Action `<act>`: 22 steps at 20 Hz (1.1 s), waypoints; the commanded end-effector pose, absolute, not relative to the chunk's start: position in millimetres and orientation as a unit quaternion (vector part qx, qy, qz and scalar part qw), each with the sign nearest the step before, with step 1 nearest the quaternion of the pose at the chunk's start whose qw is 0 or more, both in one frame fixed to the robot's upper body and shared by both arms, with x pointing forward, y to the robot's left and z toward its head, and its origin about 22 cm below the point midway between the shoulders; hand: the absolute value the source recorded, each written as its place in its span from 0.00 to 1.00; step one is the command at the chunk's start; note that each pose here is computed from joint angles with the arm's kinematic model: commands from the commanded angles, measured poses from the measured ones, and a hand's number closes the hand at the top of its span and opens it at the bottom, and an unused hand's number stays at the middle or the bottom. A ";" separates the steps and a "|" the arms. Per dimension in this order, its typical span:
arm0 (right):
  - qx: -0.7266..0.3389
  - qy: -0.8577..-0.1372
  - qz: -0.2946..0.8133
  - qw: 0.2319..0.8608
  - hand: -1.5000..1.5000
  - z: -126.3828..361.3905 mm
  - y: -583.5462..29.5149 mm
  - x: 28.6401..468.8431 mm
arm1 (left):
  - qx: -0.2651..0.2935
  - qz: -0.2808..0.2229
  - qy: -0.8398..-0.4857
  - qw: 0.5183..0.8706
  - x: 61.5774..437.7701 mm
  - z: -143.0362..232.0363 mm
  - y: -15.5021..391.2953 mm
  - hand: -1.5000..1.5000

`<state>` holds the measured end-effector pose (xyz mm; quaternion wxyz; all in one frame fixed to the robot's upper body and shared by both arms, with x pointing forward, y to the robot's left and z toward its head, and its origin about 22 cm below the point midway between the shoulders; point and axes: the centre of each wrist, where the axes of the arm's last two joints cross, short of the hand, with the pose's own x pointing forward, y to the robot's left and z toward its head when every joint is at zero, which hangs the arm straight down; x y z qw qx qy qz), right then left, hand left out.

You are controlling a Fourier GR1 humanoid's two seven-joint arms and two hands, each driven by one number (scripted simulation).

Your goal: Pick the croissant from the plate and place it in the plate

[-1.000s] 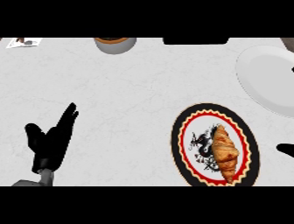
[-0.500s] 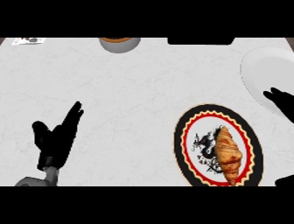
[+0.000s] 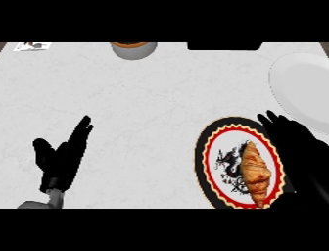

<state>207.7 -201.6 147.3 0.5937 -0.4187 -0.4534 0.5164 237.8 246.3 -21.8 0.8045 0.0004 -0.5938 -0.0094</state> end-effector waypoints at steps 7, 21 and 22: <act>-0.393 -0.420 0.527 0.625 0.00 89.8 -165.4 204.0 | -0.003 0.000 -0.557 0.830 224.3 -33.2 229.2 0.50; -0.458 -0.360 0.542 0.605 0.00 66.7 -175.3 210.0 | 0.002 -0.006 -0.559 0.829 229.3 -35.5 243.0 0.50; -0.460 -0.360 0.538 0.607 0.00 61.7 -181.0 228.7 | 0.008 -0.008 -0.558 0.830 235.8 -16.4 250.8 0.50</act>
